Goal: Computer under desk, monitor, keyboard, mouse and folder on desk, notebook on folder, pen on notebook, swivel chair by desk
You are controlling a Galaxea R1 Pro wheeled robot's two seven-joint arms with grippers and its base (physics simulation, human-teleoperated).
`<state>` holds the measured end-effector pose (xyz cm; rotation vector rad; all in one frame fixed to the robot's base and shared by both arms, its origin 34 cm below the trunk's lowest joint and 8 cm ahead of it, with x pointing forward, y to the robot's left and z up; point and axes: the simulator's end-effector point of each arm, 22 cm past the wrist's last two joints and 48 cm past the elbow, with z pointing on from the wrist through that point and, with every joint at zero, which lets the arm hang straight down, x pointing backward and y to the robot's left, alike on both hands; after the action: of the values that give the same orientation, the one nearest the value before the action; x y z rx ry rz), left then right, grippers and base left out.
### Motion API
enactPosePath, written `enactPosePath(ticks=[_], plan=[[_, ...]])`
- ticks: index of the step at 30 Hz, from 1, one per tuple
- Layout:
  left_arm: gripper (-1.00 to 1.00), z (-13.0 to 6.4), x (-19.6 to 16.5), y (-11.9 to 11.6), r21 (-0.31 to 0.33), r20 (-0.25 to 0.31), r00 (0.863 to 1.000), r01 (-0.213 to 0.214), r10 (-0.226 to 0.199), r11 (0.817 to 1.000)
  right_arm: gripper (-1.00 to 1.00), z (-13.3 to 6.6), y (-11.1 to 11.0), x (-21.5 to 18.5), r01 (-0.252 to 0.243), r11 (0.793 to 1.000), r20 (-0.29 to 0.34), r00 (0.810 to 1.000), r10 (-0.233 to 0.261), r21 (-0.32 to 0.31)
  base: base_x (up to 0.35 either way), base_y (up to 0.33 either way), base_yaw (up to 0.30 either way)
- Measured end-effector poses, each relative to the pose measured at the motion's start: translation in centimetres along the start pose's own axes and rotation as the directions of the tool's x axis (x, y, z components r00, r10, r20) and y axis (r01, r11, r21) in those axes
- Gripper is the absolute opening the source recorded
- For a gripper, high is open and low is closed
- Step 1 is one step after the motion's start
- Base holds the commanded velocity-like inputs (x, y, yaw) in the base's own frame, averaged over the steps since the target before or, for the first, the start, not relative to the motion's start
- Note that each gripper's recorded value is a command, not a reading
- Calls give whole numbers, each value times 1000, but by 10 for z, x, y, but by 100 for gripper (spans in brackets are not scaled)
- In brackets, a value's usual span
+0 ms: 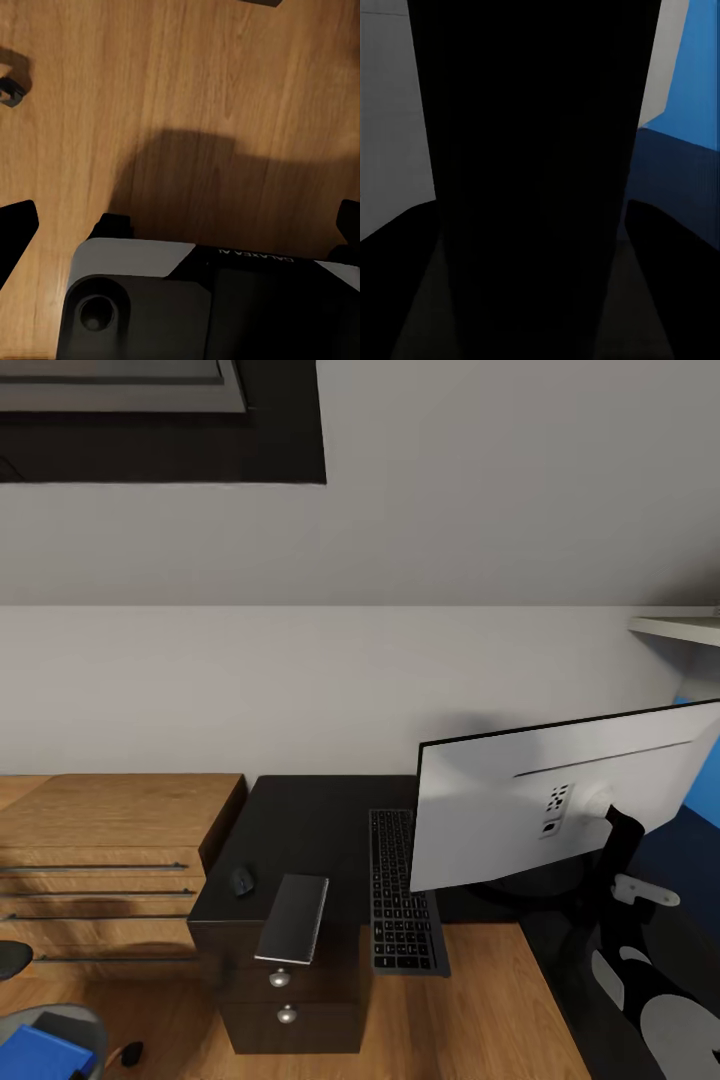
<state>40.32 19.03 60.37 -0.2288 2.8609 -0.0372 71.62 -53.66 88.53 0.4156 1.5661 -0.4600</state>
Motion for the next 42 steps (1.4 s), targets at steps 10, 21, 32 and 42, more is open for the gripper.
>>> enactPosePath(ticks=[10, 21, 32, 42], plan=[[100, 0, 0, 0, 0, 0, 1000, 0, 0, 1000, -100, 0, 0, 0, 0, 1000, -2, 1000, 0, 0, -8, 0, 0], [100, 0, 0, 0, 0, 0, 1000, 0, 0, 1000, -100, 0, 0, 0, -1, 1000, -2, 1000, 1, 0, 0, 0, 0], [100, 0, 0, 0, 0, 0, 1000, 0, 0, 1000, -100, 0, 1, 0, 1, 1000, 0, 1000, -1, -2, -142, 0, 0], [100, 0, 0, -1, 1, 0, 1000, 0, 0, 1000, -100, 0, 1, 0, 1, 1000, -1, 1000, -1, -1, -257, 0, 0]])
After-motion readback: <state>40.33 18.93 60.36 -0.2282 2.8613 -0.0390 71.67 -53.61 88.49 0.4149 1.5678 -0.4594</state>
